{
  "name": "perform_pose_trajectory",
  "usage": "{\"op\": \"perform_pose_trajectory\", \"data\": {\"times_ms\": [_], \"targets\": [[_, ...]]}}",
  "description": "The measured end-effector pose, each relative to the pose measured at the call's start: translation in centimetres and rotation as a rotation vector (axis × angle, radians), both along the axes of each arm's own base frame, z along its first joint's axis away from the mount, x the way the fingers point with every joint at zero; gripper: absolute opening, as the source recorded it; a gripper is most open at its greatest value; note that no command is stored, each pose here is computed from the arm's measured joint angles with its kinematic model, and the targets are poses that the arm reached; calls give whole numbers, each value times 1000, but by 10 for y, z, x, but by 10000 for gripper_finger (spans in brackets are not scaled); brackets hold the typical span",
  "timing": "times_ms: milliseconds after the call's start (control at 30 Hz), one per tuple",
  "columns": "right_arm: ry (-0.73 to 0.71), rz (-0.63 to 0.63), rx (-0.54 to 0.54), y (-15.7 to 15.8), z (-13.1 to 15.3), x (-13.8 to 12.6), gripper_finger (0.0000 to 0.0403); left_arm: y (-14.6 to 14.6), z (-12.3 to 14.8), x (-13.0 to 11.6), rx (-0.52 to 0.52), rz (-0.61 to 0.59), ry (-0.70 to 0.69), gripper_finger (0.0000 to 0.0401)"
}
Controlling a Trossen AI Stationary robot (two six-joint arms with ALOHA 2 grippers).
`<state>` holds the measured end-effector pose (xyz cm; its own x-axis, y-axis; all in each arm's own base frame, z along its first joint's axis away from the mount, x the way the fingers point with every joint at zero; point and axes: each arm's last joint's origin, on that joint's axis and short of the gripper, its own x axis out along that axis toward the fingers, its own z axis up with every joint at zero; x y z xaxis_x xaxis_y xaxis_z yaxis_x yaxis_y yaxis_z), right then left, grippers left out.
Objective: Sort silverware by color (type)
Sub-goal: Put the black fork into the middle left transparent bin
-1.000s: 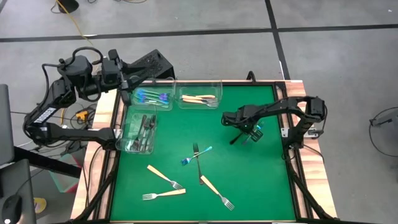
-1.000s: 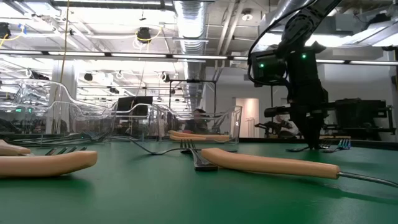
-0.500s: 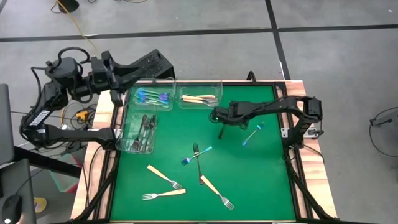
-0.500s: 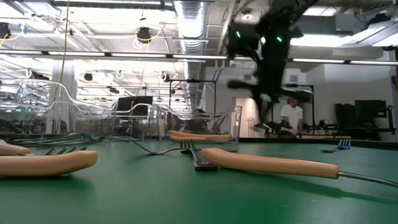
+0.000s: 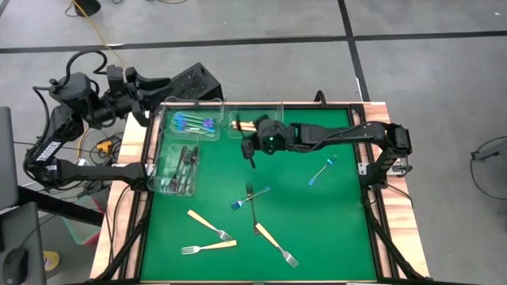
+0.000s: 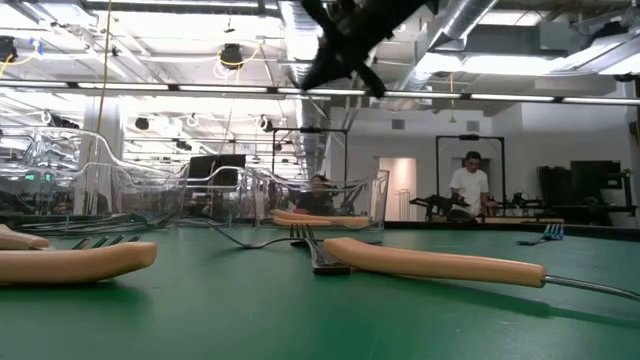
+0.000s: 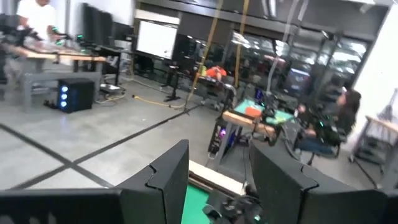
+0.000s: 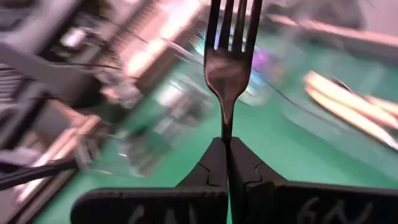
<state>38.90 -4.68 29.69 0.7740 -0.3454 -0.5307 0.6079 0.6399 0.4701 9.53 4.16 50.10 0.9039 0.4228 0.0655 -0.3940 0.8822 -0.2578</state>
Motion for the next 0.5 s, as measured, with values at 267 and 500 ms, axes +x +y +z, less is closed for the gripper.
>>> {"op": "perform_pose_trajectory", "data": {"times_ms": [267, 500], "targets": [[-176, 142, -226, 0, 24, 11, 2, 2, 1, -1, -18, 58, -22, 153], [-335, 251, -334, 1, 31, 25, 2, 1, 8, -2, -7, 58, -91, 153]]}}
